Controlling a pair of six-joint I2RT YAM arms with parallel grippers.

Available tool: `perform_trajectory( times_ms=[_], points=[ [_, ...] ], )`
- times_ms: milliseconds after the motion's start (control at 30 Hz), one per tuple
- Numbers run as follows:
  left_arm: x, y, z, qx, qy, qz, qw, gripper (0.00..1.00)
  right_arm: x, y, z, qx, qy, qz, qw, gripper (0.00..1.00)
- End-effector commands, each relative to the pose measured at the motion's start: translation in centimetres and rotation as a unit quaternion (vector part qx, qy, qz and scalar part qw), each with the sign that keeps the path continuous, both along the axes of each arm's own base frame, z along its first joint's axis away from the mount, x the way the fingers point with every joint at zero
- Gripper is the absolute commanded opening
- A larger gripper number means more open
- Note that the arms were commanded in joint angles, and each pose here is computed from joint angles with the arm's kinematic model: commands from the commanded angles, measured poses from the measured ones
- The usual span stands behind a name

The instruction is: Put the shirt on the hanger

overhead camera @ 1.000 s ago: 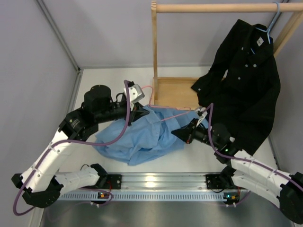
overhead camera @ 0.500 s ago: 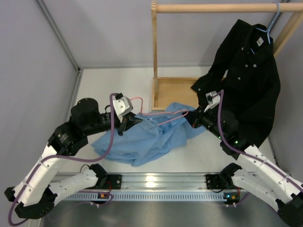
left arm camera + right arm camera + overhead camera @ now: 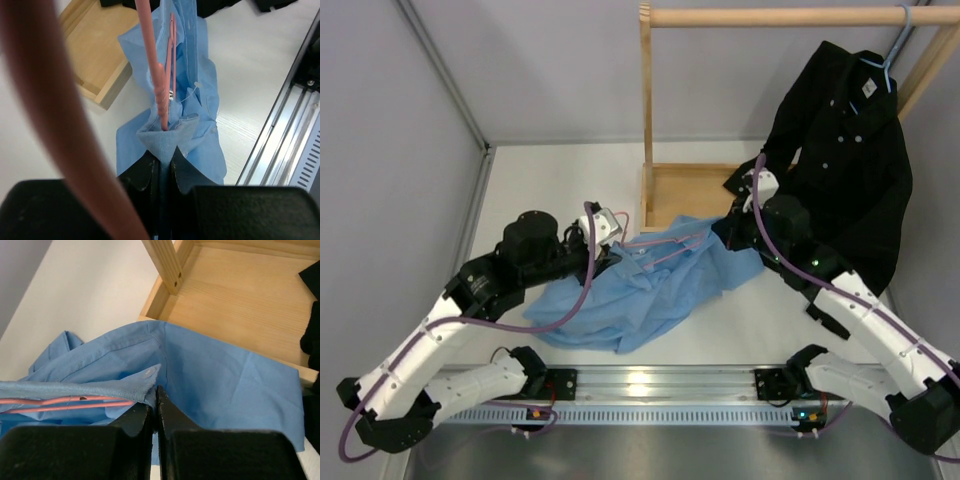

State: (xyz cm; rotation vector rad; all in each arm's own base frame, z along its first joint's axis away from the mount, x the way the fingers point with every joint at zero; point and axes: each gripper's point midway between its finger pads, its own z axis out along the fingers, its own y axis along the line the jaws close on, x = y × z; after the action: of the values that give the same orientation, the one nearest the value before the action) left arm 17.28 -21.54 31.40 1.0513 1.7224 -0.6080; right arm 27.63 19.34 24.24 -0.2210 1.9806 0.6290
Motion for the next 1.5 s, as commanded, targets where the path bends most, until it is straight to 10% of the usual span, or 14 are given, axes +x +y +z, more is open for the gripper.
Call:
perform_trajectory(
  times_ms=[0,300,633,800,900,1033,1267,1467],
  points=[
    [1.4,0.9,-2.0,0.050,0.016,0.063,0.997,0.00,1.7,-2.8,0.0,-0.057,0.010,-0.054,0.997,0.00],
    [5.6,-0.1,-1.5,0.113,-0.017,0.216,0.970,0.00,-1.1,0.6,5.5,0.032,-0.019,0.046,0.998,0.00],
    [5.8,-7.6,9.4,-0.203,-0.010,0.159,0.966,0.00,-8.9,7.4,7.0,0.194,-0.037,0.223,0.955,0.00],
    [5.0,-9.5,12.2,-0.245,-0.001,0.096,0.965,0.00,-8.7,8.9,5.3,0.191,-0.040,0.214,0.957,0.00],
    [6.8,-8.3,13.2,-0.267,0.004,0.107,0.958,0.00,-8.4,8.7,3.5,0.184,-0.027,0.201,0.962,0.32],
    [8.7,-5.9,13.6,-0.279,0.011,0.097,0.955,0.00,-9.5,6.8,0.8,0.170,-0.012,0.179,0.969,0.52],
    [3.2,-7.6,12.0,-0.227,-0.012,-0.110,0.968,0.00,-12.7,0.2,2.5,0.129,-0.065,0.134,0.980,0.69],
    [-3.5,-8.5,10.1,-0.203,0.011,-0.323,0.924,0.00,-13.5,1.3,8.2,0.056,-0.105,0.218,0.969,0.70]
  ],
)
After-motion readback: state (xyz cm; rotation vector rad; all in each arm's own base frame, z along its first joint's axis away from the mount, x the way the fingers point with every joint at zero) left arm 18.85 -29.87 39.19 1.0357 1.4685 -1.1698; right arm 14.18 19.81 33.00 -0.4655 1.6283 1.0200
